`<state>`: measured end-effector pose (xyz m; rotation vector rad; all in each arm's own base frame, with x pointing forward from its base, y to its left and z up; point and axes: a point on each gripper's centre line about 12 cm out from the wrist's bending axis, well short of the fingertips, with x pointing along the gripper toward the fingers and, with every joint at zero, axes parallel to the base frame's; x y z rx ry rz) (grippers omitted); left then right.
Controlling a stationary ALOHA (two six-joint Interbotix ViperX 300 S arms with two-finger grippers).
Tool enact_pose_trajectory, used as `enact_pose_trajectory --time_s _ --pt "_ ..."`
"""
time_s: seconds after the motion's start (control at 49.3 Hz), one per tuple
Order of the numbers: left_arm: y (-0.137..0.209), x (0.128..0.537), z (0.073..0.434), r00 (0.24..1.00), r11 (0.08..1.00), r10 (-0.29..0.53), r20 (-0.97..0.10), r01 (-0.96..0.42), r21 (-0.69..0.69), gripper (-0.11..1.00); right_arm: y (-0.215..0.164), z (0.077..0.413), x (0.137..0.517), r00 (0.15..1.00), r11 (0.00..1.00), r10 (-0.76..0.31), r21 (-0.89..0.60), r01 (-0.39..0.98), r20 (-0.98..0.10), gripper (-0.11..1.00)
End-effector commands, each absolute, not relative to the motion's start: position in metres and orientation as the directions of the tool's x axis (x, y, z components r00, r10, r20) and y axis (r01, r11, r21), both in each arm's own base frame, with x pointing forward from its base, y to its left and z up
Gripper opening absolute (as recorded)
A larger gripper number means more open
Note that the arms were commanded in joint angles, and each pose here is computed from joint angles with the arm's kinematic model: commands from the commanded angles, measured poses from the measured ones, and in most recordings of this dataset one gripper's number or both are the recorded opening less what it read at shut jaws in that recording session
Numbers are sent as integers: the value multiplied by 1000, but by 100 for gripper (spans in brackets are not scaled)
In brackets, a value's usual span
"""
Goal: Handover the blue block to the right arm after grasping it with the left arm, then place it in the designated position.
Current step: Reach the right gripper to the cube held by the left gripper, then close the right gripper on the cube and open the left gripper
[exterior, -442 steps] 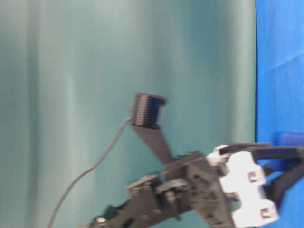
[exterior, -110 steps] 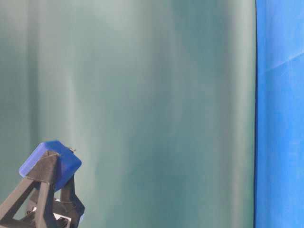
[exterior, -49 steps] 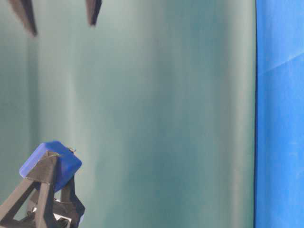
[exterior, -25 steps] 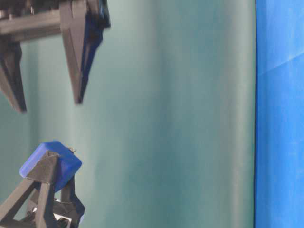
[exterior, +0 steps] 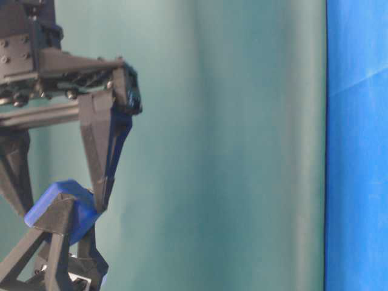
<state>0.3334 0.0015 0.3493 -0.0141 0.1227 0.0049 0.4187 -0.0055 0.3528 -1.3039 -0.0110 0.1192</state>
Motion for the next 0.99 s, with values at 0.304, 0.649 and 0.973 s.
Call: enact_pose_trajectory --time_s 0.304,0.649,0.973 --pt "0 325 367 998 1000 -1 -66 -1 -17 46 -6 371 425 995 262 95 -964 -36 -11 92" --pt "-1 324 364 997 1000 -2 -77 1 -15 46 -6 371 425 996 268 91 -963 -42 -19 68" --pt "-1 324 364 997 1000 -4 -80 2 -15 46 -9 371 426 997 272 69 -961 -51 -34 56"
